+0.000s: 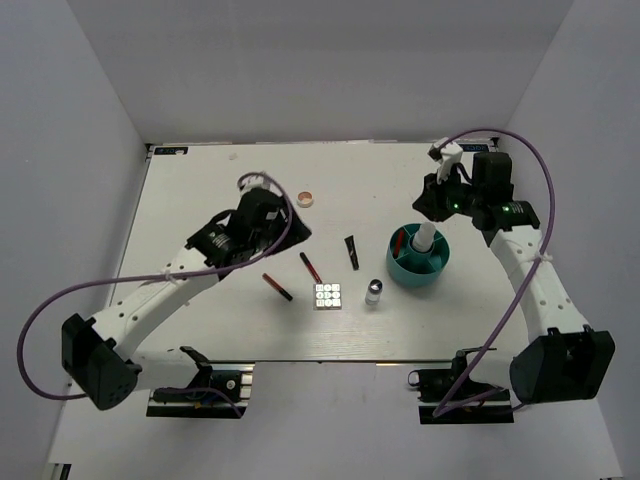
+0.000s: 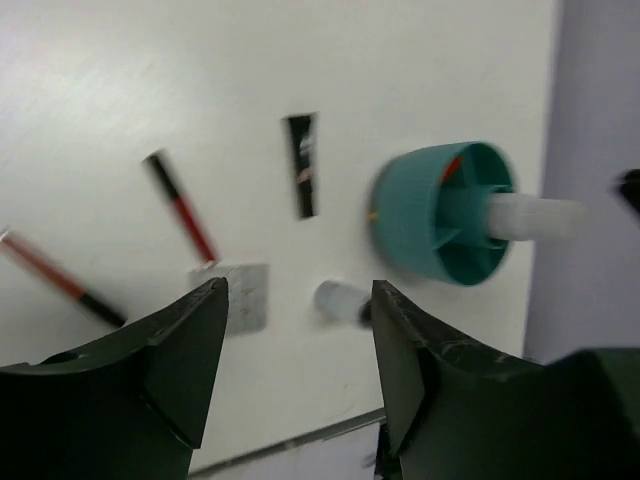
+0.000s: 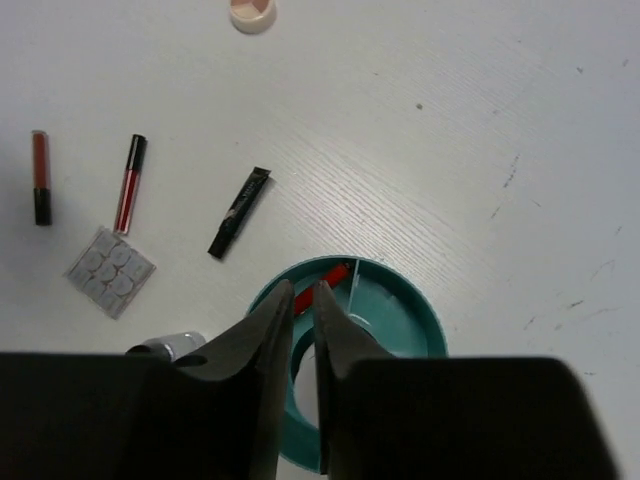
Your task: Organize the makeup
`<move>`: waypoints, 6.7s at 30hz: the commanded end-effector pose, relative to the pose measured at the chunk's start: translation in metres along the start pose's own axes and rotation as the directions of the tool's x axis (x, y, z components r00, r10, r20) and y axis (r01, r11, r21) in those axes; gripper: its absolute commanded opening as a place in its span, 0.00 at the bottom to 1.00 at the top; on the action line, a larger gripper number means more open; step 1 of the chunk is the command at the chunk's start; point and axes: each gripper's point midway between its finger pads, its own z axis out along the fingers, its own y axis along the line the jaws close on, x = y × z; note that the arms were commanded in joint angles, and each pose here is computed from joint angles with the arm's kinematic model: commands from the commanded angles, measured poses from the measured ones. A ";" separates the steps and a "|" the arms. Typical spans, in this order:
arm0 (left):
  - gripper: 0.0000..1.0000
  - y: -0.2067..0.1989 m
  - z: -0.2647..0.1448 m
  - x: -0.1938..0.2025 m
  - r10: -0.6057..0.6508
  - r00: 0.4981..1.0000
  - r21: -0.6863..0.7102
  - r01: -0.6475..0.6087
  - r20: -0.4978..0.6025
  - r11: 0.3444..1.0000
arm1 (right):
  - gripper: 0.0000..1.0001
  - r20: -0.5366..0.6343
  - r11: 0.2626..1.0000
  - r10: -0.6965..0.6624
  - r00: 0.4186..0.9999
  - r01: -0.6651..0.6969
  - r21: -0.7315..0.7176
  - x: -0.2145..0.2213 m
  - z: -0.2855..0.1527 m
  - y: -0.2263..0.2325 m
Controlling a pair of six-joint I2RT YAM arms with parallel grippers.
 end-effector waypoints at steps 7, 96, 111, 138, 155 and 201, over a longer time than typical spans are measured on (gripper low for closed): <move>0.68 0.120 -0.023 0.067 -0.265 0.963 -0.485 0.207 -0.054 0.850 | 0.45 0.058 0.996 -0.021 0.998 0.016 0.084 -0.052 0.007 -0.026; 0.08 0.200 0.072 0.115 -0.134 0.849 -0.553 -0.205 -0.511 0.807 | 0.52 0.076 0.995 0.025 0.997 -0.033 0.096 -0.030 0.001 -0.020; 0.00 -0.050 0.076 0.002 0.247 0.945 0.376 -0.154 -0.215 0.914 | 0.10 0.084 0.997 0.041 0.996 -0.047 0.062 -0.035 0.002 -0.015; 0.06 -0.179 0.180 0.041 0.364 0.924 0.543 -0.366 0.116 0.756 | 0.17 0.111 0.987 0.052 0.992 -0.068 0.144 -0.024 -0.017 -0.026; 0.36 -0.151 0.186 0.064 0.422 0.904 0.462 -0.405 0.070 0.789 | 0.33 0.114 0.989 0.049 0.992 -0.064 0.132 -0.024 -0.018 -0.025; 0.95 0.071 -0.077 0.037 -0.061 0.996 -0.097 0.067 0.066 0.993 | 0.50 -0.338 0.962 -0.185 0.923 0.100 -0.254 0.024 0.165 0.170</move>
